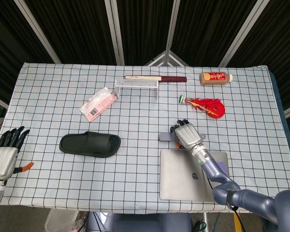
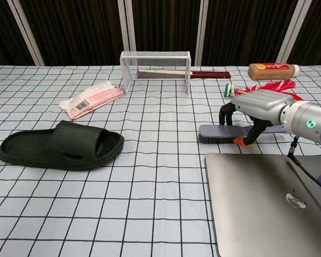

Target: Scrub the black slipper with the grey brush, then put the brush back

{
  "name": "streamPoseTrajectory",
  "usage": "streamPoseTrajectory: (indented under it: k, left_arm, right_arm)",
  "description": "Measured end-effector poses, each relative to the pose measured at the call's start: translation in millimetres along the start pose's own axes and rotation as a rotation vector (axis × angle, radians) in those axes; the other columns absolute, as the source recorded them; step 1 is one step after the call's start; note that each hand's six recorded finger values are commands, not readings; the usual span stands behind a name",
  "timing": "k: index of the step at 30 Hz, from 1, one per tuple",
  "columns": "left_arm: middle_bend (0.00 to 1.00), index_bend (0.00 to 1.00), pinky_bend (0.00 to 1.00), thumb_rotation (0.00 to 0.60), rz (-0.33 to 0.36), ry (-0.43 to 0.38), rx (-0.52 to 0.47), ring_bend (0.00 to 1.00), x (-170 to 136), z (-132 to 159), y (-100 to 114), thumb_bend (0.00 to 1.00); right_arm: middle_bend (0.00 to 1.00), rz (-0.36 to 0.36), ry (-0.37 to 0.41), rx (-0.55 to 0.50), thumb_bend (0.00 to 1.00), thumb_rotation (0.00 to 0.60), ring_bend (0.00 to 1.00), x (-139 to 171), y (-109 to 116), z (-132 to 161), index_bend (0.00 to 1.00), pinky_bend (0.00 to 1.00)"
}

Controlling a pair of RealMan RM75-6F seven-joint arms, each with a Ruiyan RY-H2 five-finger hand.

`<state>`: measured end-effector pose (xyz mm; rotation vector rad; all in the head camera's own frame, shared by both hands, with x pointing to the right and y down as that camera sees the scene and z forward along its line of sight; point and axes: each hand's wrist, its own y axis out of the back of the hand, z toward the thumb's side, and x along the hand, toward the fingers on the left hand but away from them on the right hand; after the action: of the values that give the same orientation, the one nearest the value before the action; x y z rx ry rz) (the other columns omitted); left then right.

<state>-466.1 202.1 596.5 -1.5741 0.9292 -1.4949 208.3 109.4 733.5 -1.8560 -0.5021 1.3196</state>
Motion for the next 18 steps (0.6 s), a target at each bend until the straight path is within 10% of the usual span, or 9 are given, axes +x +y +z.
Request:
streamPoseTrajectory:
  k: [18]
  left_arm:
    - [0.0, 0.0, 0.0, 0.6, -0.002, -0.006, 0.002, 0.0, -2.6, 0.6, -0.1, 0.0]
  right_arm:
    - [0.57, -0.03, -0.006, 0.015, 0.52, 0.6, 0.48, 2.6, 2.9, -2.2, 0.61, 0.54]
